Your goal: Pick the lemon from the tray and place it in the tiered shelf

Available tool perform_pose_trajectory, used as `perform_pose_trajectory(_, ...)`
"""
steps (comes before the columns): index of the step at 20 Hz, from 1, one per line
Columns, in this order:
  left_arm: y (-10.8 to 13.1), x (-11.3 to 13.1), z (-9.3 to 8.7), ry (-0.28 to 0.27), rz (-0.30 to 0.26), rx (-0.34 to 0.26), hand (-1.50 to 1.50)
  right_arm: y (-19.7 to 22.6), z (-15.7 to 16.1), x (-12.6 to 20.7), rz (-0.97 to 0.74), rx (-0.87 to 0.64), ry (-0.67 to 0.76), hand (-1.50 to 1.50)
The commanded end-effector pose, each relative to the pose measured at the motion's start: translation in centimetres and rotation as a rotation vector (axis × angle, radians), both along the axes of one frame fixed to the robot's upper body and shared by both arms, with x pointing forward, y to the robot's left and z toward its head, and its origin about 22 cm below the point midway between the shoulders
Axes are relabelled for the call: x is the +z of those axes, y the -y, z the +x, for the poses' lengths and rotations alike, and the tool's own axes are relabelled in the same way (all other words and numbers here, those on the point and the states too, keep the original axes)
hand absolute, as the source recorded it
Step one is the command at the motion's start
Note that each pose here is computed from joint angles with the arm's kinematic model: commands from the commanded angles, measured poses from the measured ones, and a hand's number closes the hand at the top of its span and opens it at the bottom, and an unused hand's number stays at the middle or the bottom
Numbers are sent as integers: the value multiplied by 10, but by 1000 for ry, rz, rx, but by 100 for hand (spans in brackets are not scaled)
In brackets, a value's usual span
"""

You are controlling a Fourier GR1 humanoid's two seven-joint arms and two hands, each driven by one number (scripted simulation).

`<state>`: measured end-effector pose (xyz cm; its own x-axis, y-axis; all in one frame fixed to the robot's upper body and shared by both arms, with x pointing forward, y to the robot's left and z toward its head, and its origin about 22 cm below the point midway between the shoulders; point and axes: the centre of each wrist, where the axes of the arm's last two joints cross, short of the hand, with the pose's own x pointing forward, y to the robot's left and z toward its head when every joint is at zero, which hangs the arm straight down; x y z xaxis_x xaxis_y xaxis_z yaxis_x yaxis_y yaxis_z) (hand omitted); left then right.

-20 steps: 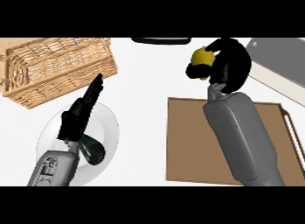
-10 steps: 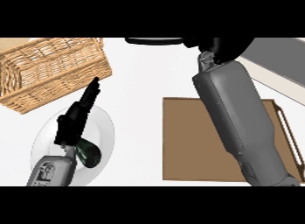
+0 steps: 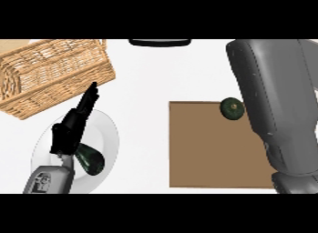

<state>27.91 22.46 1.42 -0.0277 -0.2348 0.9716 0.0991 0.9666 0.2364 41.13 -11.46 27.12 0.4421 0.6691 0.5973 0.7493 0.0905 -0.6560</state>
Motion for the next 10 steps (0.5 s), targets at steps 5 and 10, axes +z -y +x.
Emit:
perform_pose_trajectory(5, 20, -3, 5, -4, 5, 5, 0, 17, 9, 19, 30, -168, 21, 150)
perform_pose_trajectory(10, 16, 10, 13, -11, -22, -18, 0, 64, 13, 41, -13, -200, 34, 150)
